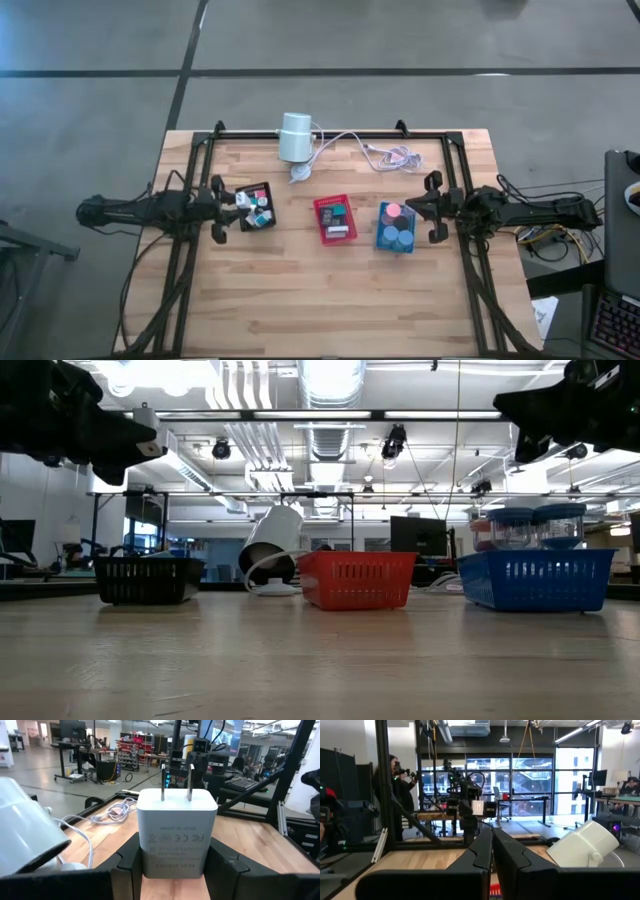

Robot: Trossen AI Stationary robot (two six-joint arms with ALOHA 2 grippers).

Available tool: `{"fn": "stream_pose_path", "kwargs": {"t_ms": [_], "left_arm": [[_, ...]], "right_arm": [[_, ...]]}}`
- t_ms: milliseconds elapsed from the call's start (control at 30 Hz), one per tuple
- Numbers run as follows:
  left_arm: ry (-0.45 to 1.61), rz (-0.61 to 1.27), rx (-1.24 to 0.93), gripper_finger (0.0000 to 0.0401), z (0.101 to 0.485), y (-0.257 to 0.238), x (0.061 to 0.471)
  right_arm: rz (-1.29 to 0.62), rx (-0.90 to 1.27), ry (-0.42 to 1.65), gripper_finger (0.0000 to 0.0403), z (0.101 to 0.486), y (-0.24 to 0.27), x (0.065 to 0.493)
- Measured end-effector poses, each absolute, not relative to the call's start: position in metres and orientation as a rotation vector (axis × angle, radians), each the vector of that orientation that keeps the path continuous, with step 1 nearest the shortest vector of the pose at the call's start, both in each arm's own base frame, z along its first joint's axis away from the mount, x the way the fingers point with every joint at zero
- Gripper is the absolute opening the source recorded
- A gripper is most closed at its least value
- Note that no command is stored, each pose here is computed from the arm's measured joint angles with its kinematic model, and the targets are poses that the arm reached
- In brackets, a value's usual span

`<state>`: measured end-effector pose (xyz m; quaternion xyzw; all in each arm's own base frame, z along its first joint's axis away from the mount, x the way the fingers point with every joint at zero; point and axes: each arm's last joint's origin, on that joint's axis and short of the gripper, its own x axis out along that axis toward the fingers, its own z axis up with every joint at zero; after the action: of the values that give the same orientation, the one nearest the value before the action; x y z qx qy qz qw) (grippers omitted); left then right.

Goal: Pick & Place Office items
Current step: Put the white charger adapter into the black bin

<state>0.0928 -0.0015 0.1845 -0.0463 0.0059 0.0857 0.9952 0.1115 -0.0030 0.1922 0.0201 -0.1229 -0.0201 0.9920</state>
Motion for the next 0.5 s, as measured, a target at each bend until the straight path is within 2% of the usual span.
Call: {"fn": "stream_pose_path", "kwargs": {"t_ms": [167, 267, 500], "left_arm": [[-0.002, 0.178, -0.123, 0.014, 0.19, -0.001, 0.092], [0.013, 0.26, -0.12, 0.014, 0.201, 0.001, 0.089], [0.285, 0.488, -0.074, 0.014, 0.233, 0.006, 0.093]], "right_arm": [[-0.04, 0.041, -0.245, 0.0012, 0.192, -0.003, 0.112], [-0.04, 0.042, -0.245, 0.0012, 0.192, -0.003, 0.112], [-0.042, 0.035, -0.245, 0.0012, 0.192, -0.003, 0.112]]}}
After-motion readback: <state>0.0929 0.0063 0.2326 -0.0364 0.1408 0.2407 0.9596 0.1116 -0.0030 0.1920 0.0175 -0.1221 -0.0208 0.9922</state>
